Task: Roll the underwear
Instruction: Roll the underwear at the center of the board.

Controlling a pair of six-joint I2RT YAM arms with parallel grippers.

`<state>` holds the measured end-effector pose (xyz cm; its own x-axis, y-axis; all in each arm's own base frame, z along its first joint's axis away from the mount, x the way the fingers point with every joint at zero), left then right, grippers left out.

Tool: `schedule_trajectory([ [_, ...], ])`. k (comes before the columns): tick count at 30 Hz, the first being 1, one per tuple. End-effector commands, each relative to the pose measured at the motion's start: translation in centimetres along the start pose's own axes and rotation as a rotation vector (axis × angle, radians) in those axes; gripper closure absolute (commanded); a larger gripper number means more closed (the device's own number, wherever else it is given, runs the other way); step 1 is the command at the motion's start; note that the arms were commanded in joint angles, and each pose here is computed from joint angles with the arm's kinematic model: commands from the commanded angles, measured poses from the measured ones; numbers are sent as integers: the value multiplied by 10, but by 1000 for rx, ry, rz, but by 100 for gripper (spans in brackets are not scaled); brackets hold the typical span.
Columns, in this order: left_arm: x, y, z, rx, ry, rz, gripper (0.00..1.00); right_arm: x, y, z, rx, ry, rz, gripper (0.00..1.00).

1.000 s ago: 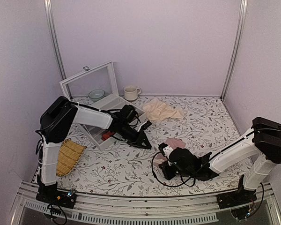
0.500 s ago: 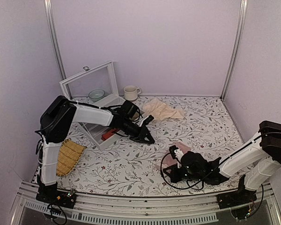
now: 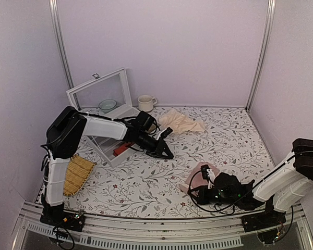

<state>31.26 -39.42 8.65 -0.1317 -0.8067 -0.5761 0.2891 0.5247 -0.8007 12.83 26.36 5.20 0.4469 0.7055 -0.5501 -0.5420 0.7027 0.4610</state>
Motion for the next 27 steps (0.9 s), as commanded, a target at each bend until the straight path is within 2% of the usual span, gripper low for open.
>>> schedule_trajectory([
  [1, 8, -10, 4, 41, 31, -71, 84, -10, -19, -23, 58, 84, -49, 100],
  [9, 42, -13, -16, 102, 180, -77, 81, 8, -8, -26, -18, 156, -12, 100],
  [18, 54, -15, -35, 126, 277, -129, 81, 34, -2, -26, -148, 244, 36, 100],
  [27, 65, -15, -46, 136, 328, -126, 81, 39, -3, -16, -195, 249, 64, 100],
])
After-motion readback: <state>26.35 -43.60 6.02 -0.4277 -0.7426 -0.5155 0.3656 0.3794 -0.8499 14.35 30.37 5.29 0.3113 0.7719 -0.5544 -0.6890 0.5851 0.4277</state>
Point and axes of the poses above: each gripper's point midway between its finger pads, its own x axis out along the fingers, its own y axis along the line the jaws close on, z = x × y, the point moved 5 cm from there along -x, back along the fingers, and after that the axes turned 14 degrees about -x, right-handed, at the moved point
